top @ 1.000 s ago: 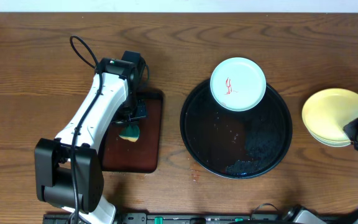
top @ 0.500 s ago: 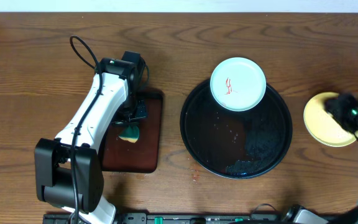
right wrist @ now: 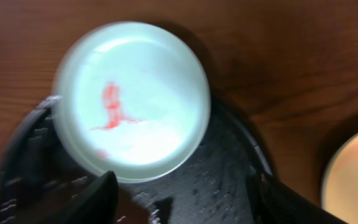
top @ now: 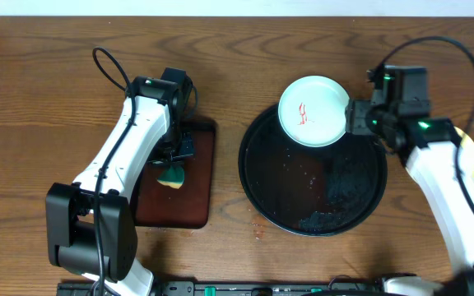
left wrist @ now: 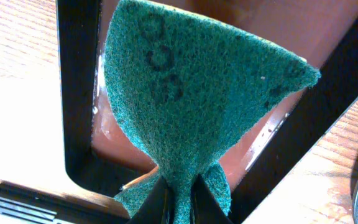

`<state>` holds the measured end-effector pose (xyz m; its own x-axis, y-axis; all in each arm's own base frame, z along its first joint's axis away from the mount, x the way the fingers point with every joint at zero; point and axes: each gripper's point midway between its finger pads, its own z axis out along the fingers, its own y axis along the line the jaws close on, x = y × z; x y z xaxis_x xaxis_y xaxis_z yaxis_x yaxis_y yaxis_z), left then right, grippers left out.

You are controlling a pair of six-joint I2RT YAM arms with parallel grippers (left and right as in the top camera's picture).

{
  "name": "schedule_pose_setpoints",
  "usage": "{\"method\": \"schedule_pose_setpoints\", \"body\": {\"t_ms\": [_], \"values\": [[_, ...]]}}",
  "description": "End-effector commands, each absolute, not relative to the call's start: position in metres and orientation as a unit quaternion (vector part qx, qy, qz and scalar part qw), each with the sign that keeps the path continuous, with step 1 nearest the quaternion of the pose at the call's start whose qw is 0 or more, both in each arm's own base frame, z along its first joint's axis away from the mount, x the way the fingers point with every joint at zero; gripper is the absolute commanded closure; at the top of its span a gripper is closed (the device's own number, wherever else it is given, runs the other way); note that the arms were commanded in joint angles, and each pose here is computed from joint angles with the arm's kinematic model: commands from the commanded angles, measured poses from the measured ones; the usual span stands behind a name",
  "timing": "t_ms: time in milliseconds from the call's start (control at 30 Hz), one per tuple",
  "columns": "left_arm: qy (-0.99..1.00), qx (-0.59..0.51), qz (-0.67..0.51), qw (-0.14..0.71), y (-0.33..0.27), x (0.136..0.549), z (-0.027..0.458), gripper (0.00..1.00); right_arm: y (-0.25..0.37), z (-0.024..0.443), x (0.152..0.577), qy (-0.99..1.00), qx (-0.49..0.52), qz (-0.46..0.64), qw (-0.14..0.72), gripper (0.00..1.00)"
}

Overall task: Clean dirty plates on tray and stack at the side
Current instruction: 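Reach the right gripper to the remaining pale green plate and pull it to tray center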

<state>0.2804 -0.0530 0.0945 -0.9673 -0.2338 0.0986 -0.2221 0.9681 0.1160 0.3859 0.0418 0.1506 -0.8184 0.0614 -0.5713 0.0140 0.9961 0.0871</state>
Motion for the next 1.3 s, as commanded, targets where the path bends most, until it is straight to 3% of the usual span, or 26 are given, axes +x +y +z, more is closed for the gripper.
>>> {"method": "schedule_pose_setpoints", "body": {"t_ms": [0,167,367,567,700,1067,1267], "values": [[-0.99,0.114,-0.055,0.058,-0.05,0.279,0.094,0.92,0.022,0.119,0.398,0.96,0.025,-0.027,0.278,0.39],[-0.99,0.114,-0.055,0.058,-0.05,0.279,0.095,0.92,0.034,0.078,0.414,0.967,0.02,-0.001,0.254,0.49],[-0.99,0.114,-0.055,0.059,-0.05,0.279,0.095,0.92,0.033,0.044,0.418,0.973,0.049,0.001,0.227,0.74],[-0.99,0.114,-0.056,0.06,-0.05,0.278,0.095,0.92,0.032,0.016,0.414,0.977,0.077,-0.001,0.197,0.77],[-0.99,0.114,-0.056,0.061,-0.05,0.278,0.095,0.92,0.032,0.007,0.411,0.979,0.079,-0.001,0.186,0.99],[-0.99,0.114,-0.057,0.064,-0.05,0.276,0.095,0.92,0.029,0.101,0.395,0.966,0.077,0.007,0.245,0.99],[-0.99,0.114,-0.057,0.064,-0.05,0.276,0.095,0.92,0.041,0.109,0.347,0.981,0.066,0.039,0.176,0.99]]}}
